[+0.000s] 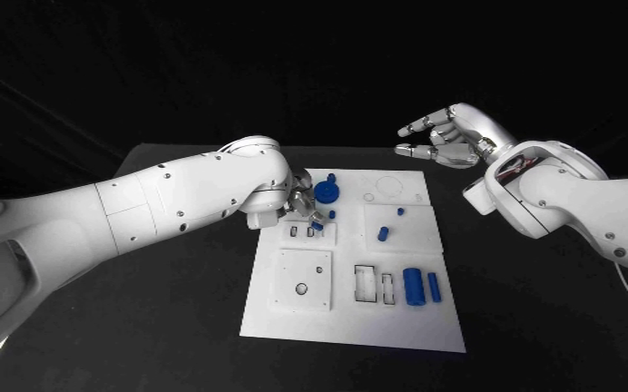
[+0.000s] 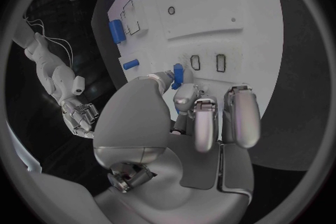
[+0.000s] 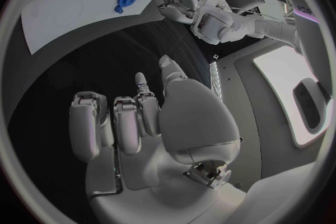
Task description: Assemble the parts on the task board
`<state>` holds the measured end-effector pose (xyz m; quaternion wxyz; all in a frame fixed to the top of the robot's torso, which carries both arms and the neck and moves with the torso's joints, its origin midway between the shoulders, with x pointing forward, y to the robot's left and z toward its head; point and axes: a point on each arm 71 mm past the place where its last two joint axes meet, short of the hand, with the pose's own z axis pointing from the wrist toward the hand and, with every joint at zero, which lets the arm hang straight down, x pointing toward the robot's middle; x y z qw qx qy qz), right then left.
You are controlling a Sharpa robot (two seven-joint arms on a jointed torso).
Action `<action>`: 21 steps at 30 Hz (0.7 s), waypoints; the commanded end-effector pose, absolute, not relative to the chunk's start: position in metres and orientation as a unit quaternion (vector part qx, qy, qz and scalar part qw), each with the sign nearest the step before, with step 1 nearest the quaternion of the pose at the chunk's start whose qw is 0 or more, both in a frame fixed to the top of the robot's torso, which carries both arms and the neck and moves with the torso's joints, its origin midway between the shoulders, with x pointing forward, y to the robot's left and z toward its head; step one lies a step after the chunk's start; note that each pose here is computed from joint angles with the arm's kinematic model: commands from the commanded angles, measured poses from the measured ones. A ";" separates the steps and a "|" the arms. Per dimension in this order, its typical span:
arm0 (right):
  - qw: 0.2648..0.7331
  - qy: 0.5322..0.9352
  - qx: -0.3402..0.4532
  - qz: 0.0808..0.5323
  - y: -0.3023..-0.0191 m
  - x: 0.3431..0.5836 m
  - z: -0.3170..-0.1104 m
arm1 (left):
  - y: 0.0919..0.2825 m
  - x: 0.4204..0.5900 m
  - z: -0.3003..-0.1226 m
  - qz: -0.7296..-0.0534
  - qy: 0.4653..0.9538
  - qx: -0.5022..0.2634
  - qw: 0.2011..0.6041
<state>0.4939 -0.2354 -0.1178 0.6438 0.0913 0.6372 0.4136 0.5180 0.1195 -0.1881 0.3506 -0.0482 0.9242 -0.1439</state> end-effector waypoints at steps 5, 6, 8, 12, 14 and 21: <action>0.642 0.641 0.081 0.413 -0.235 0.493 -0.119 | 0.125 0.511 -0.190 -0.161 0.901 -0.068 0.396; 0.642 0.641 0.081 0.413 -0.235 0.493 -0.119 | 0.126 0.509 -0.190 -0.161 0.899 -0.069 0.402; 0.643 0.641 0.081 0.412 -0.236 0.493 -0.119 | 0.130 0.507 -0.192 -0.160 0.893 -0.072 0.414; 0.643 0.641 0.082 0.411 -0.237 0.493 -0.120 | 0.136 0.503 -0.195 -0.161 0.881 -0.081 0.438; 0.644 0.640 0.082 0.411 -0.238 0.493 -0.119 | 0.138 0.501 -0.196 -0.164 0.871 -0.089 0.454; 0.647 0.638 0.079 0.410 -0.239 0.493 -0.119 | 0.142 0.491 -0.204 -0.168 0.856 -0.096 0.479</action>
